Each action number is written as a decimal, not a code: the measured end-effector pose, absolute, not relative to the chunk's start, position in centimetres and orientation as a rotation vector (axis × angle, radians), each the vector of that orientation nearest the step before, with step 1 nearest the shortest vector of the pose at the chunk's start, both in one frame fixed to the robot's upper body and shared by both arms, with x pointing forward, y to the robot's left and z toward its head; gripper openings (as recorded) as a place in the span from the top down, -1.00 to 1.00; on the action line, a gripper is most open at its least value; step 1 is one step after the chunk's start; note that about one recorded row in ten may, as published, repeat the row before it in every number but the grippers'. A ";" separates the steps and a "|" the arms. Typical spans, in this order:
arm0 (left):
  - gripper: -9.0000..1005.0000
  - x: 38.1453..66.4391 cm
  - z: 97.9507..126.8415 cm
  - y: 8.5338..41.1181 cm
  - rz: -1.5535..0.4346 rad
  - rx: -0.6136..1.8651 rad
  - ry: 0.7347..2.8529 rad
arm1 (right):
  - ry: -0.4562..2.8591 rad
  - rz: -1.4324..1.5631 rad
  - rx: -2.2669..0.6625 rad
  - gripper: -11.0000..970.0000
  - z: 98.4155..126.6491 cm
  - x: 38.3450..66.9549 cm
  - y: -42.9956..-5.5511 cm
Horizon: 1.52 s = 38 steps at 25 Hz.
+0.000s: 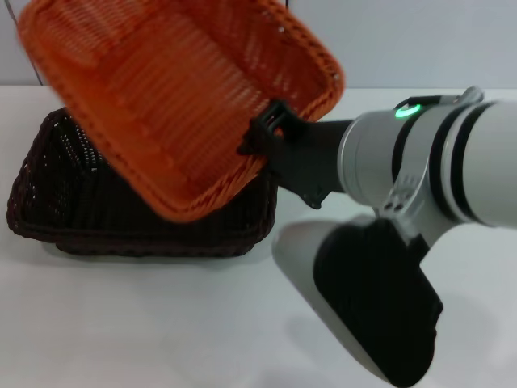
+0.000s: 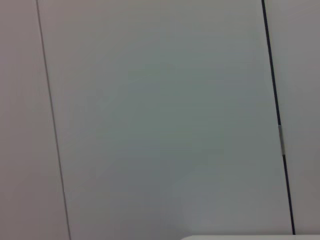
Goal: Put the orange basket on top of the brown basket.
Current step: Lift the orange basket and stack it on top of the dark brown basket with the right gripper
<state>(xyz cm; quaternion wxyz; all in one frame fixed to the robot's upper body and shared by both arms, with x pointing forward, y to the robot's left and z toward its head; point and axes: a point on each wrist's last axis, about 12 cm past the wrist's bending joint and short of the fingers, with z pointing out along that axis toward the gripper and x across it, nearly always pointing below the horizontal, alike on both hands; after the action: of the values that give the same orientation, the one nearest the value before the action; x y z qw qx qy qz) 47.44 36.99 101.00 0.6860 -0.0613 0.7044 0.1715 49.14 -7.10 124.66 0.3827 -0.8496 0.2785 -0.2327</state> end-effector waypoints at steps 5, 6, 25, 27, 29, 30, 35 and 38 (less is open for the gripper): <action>-0.55 47.2 100.8 37.0 0.362 -0.156 1.582 | 0.569 -0.597 -2.203 0.57 123.1 49.2 -7.1; -0.55 47.1 100.8 37.0 0.359 -0.161 1.583 | 0.557 -0.598 -2.220 0.57 122.5 49.5 -6.9; -0.55 47.4 100.7 36.6 0.339 -0.145 1.592 | 0.537 -0.671 -2.207 0.54 122.0 52.4 -6.6; -0.55 47.4 100.7 36.5 0.333 -0.143 1.593 | 0.539 -0.677 -2.212 0.54 121.9 52.7 -6.8; -0.55 47.4 100.7 36.5 0.332 -0.143 1.592 | 0.544 -0.681 -2.226 0.54 121.7 53.0 -7.0; -0.55 47.4 100.7 36.4 0.330 -0.142 1.591 | 0.547 -0.681 -2.234 0.54 121.5 53.2 -7.1; -0.55 47.4 100.7 36.4 0.327 -0.142 1.590 | 0.566 -0.659 -2.255 0.53 120.9 53.5 -7.6; -0.55 47.4 100.7 36.4 0.326 -0.143 1.592 | 0.590 -0.646 -2.264 0.53 120.5 53.4 -8.0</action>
<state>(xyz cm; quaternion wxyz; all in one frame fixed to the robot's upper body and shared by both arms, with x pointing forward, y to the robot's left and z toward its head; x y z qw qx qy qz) 47.39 36.36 100.68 0.6854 -0.0638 0.7106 0.1457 53.45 -7.96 120.52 0.3498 -0.8738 0.2278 -0.2495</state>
